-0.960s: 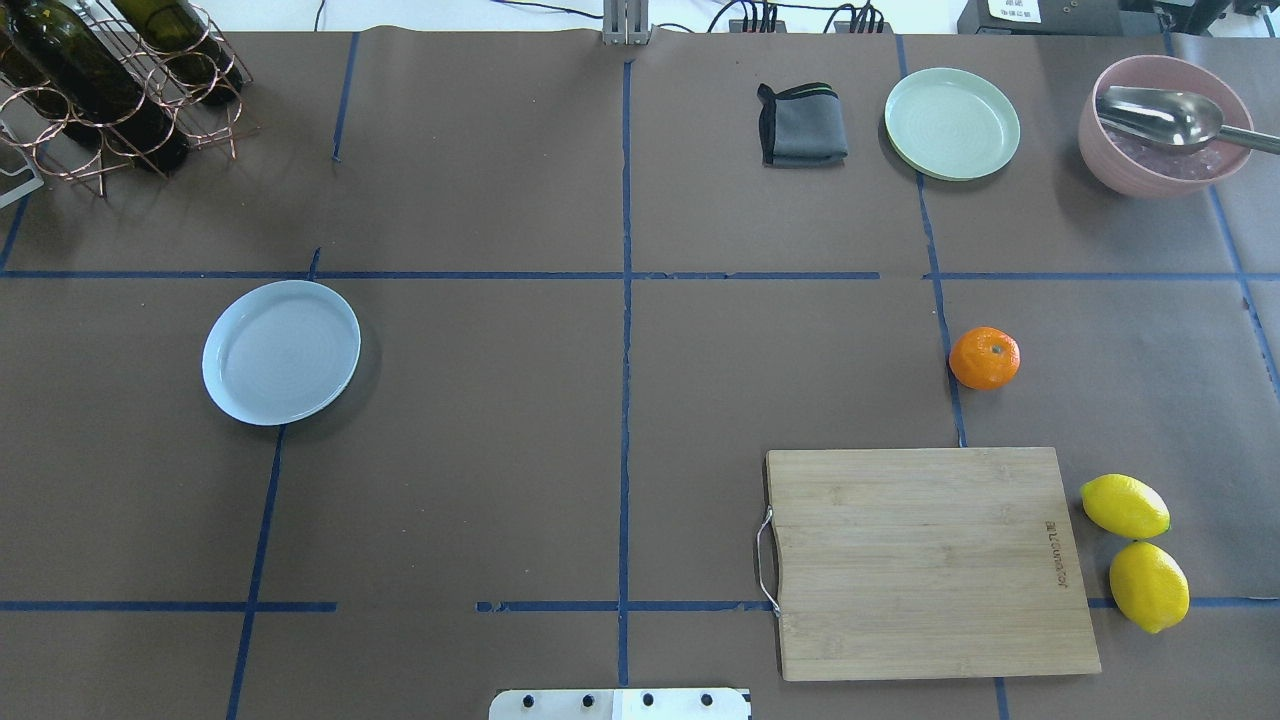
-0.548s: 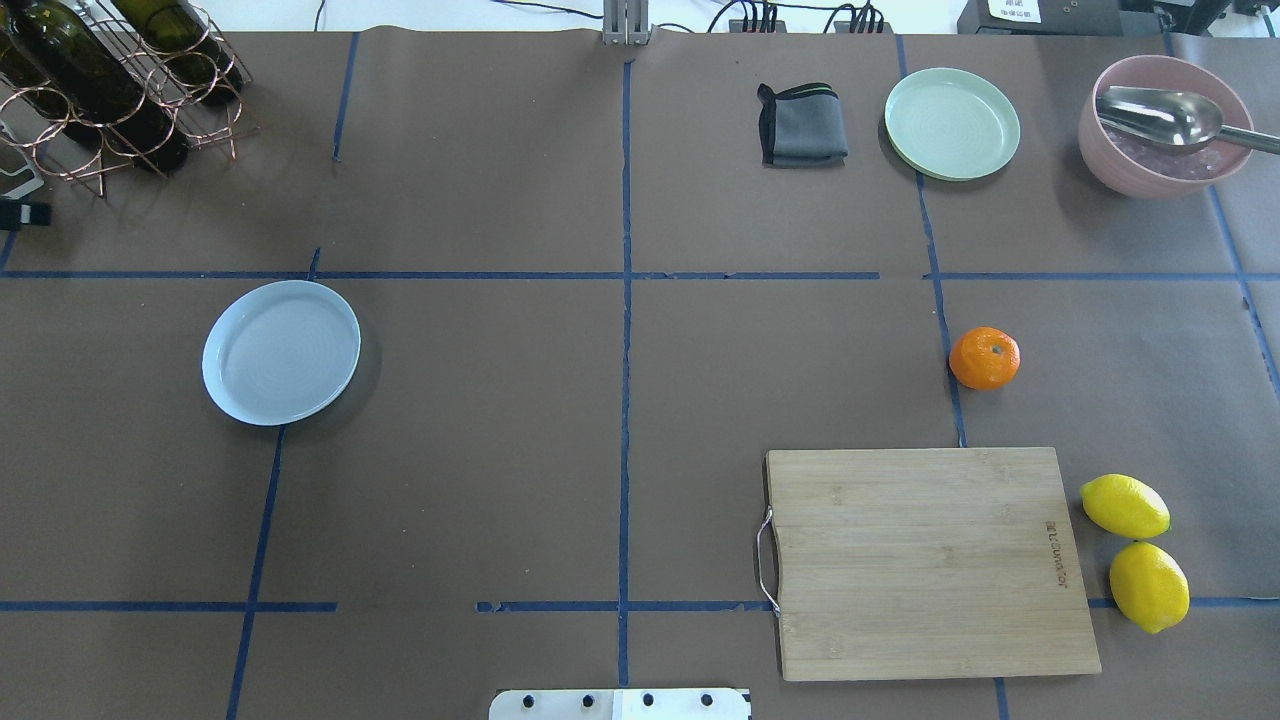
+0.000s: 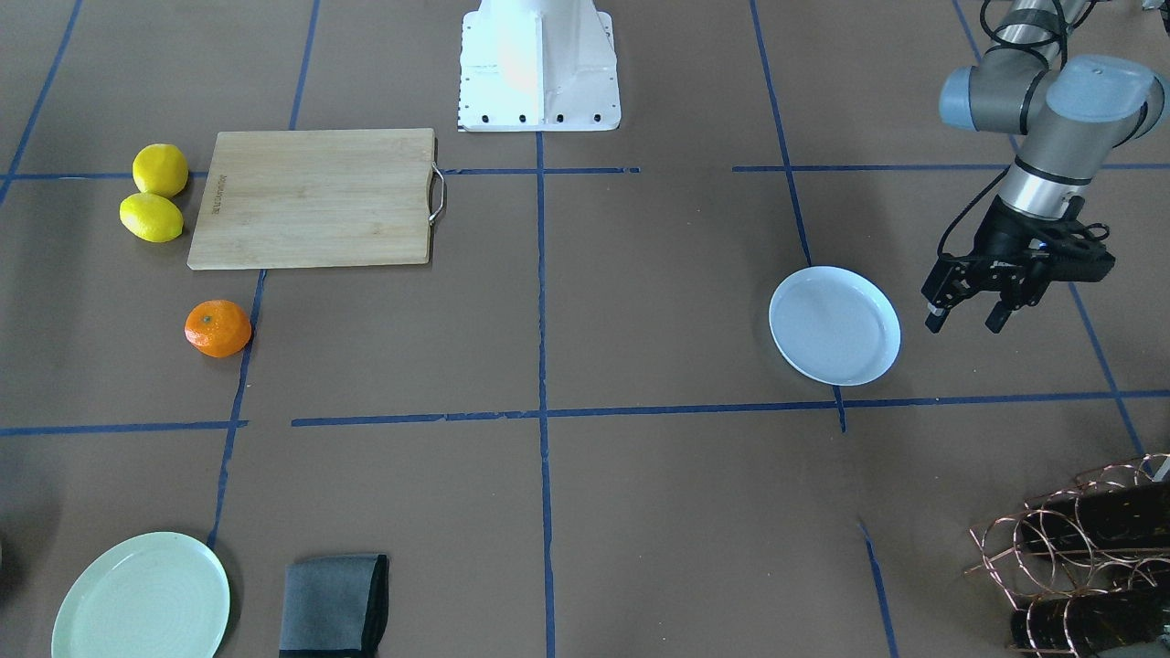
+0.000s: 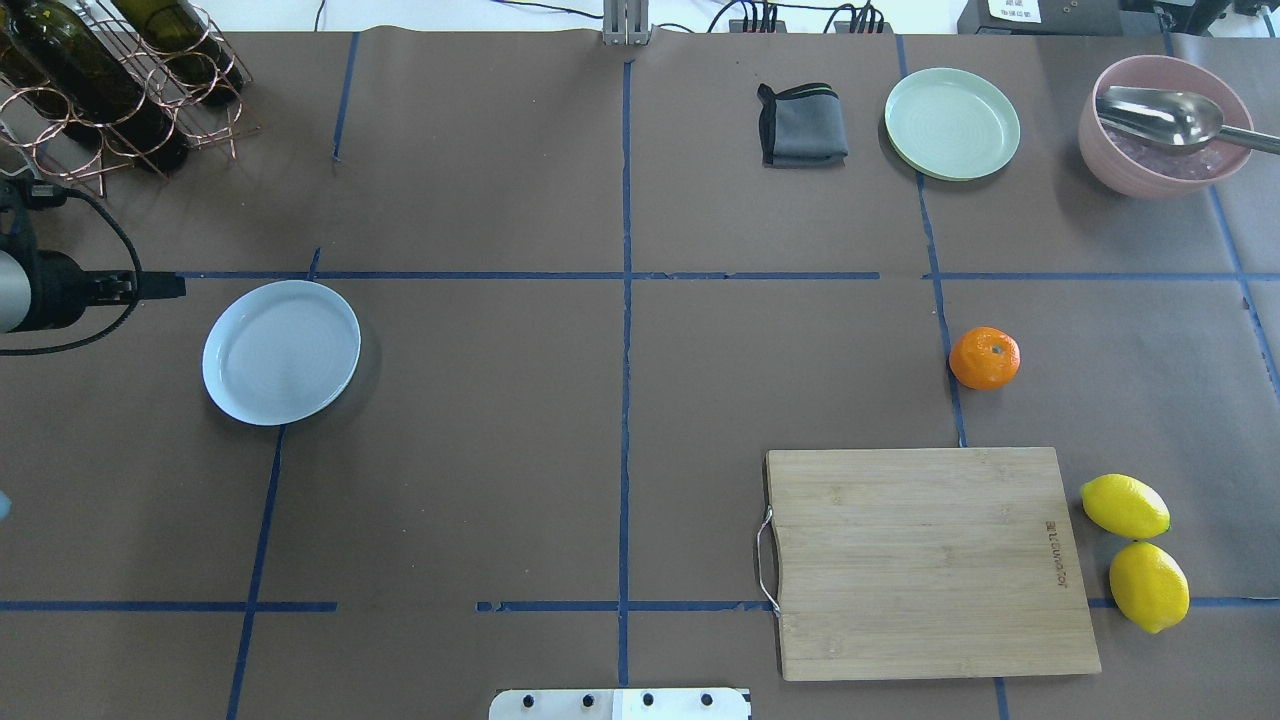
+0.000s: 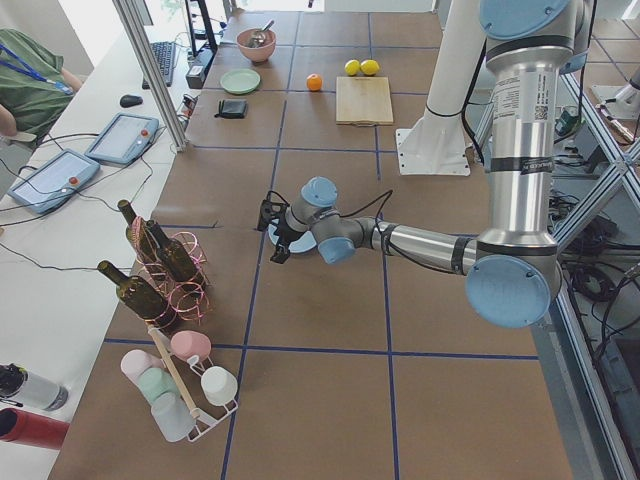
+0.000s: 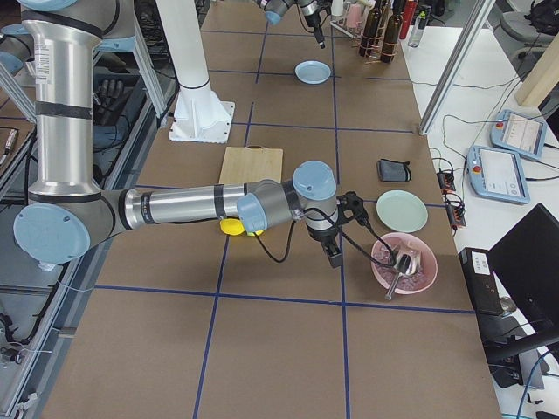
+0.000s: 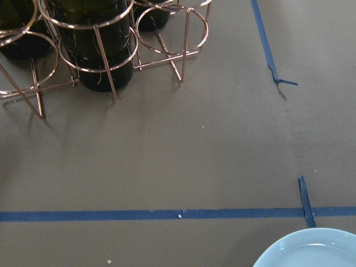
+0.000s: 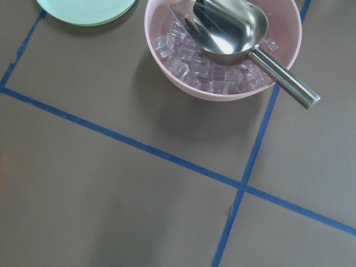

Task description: Pick orange to plate

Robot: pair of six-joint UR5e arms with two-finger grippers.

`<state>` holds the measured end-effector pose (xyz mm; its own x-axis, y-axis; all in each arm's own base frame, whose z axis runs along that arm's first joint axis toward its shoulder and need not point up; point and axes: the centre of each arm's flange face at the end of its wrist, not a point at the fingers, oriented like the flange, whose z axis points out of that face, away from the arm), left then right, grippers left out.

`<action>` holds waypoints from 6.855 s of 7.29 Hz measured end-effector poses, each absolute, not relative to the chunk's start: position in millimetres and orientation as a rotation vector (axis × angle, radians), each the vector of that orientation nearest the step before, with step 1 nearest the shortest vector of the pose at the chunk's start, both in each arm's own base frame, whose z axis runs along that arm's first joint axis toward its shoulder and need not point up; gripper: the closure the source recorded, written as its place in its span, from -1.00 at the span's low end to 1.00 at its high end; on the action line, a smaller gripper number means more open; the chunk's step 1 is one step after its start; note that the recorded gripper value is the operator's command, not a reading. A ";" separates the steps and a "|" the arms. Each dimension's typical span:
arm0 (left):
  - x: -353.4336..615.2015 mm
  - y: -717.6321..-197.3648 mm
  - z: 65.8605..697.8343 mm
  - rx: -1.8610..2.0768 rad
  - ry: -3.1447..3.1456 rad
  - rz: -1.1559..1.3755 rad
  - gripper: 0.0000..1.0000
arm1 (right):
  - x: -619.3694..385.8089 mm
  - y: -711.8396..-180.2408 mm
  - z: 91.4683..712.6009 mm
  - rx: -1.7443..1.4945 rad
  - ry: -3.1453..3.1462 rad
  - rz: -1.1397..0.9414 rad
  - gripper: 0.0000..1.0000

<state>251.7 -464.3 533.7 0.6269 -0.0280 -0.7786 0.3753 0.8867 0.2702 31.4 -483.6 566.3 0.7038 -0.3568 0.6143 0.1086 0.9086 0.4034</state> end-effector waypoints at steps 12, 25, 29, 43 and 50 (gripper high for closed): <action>341.7 -439.8 485.9 0.406 0.980 -0.249 1.00 | 31.5 -483.0 567.6 0.351 -0.749 -0.264 -1.00; 560.2 -455.3 275.3 0.327 1.042 -0.259 -1.00 | 30.4 -480.5 565.1 0.352 -0.766 -0.267 -1.00; 339.3 -498.2 332.1 0.460 0.835 0.130 -1.00 | 17.0 -484.7 549.0 0.371 -0.809 -0.307 -1.00; -109.2 -411.6 674.4 0.102 0.743 0.187 -1.00 | -303.8 -509.0 439.5 0.292 -0.737 -0.196 -1.00; -109.5 -414.4 662.9 0.126 0.738 0.197 -1.00 | -340.5 -464.9 480.7 0.296 -0.700 -0.224 -1.00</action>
